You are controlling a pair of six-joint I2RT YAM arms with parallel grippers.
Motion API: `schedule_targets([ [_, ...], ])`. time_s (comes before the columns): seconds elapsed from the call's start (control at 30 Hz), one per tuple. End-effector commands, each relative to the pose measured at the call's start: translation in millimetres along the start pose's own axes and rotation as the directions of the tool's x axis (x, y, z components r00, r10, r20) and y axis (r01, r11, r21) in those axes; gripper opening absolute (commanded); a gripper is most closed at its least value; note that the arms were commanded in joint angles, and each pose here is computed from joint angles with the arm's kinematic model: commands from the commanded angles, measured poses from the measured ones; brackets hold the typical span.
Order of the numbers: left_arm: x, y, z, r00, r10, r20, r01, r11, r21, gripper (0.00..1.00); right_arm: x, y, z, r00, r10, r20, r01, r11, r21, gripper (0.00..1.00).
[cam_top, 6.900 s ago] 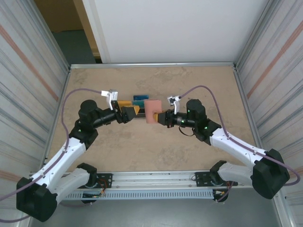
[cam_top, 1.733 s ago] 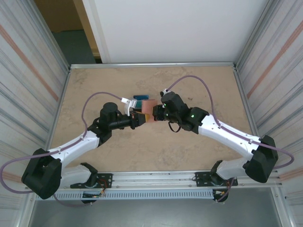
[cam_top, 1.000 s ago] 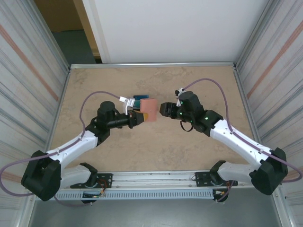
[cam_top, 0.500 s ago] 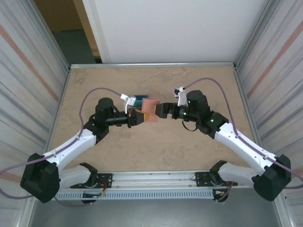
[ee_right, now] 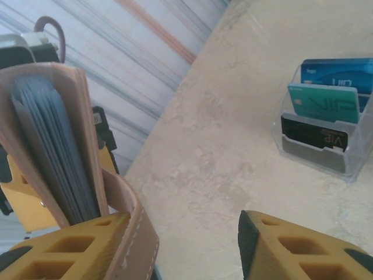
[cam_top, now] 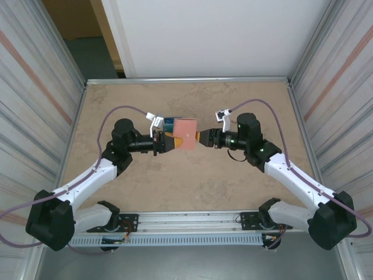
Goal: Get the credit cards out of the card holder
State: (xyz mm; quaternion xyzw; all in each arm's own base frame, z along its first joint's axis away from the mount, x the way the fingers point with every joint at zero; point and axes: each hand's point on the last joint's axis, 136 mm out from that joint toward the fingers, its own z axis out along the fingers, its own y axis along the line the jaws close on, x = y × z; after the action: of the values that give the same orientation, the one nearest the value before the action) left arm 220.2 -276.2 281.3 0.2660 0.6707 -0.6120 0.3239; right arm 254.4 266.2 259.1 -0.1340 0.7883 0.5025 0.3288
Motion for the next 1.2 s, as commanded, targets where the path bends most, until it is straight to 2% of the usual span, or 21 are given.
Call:
schedule_targets([
  [0.0,-16.0,-29.2,-4.8,0.997,0.072,0.039,-0.075,0.993,0.086,0.0,-7.6,22.3,-9.5,0.999,-0.032,0.037,0.036,0.994,-0.105,0.5],
  [0.27,-14.8,-30.0,-4.4,0.998,0.045,0.034,-0.048,0.994,0.099,0.0,-8.2,39.4,-16.8,0.997,-0.055,0.063,0.066,0.978,-0.197,0.48],
  [0.63,-7.2,-36.5,8.0,0.999,0.049,-0.012,-0.047,0.987,0.152,0.0,-6.2,56.8,-18.2,0.994,-0.086,0.068,0.101,0.962,-0.255,0.42],
  [0.97,-5.0,-40.3,17.1,0.998,0.058,-0.034,-0.051,0.984,0.174,0.0,0.2,71.7,-8.2,0.993,-0.114,0.042,0.121,0.942,-0.312,0.31],
  [1.07,-5.1,-37.7,18.2,0.998,0.051,-0.033,-0.044,0.985,0.165,0.0,1.1,75.0,-7.3,0.992,-0.124,0.04,0.13,0.938,-0.322,0.24],
  [1.13,-5.3,-35.0,18.3,0.999,0.045,-0.027,-0.04,0.987,0.154,0.0,2.1,74.9,-6.3,0.992,-0.123,0.036,0.128,0.938,-0.322,0.17],
  [1.17,-5.5,-33.8,18.3,0.999,0.042,-0.025,-0.038,0.989,0.146,0.03,2.5,75.0,-6.4,0.992,-0.124,0.037,0.13,0.939,-0.319,0.1],
])
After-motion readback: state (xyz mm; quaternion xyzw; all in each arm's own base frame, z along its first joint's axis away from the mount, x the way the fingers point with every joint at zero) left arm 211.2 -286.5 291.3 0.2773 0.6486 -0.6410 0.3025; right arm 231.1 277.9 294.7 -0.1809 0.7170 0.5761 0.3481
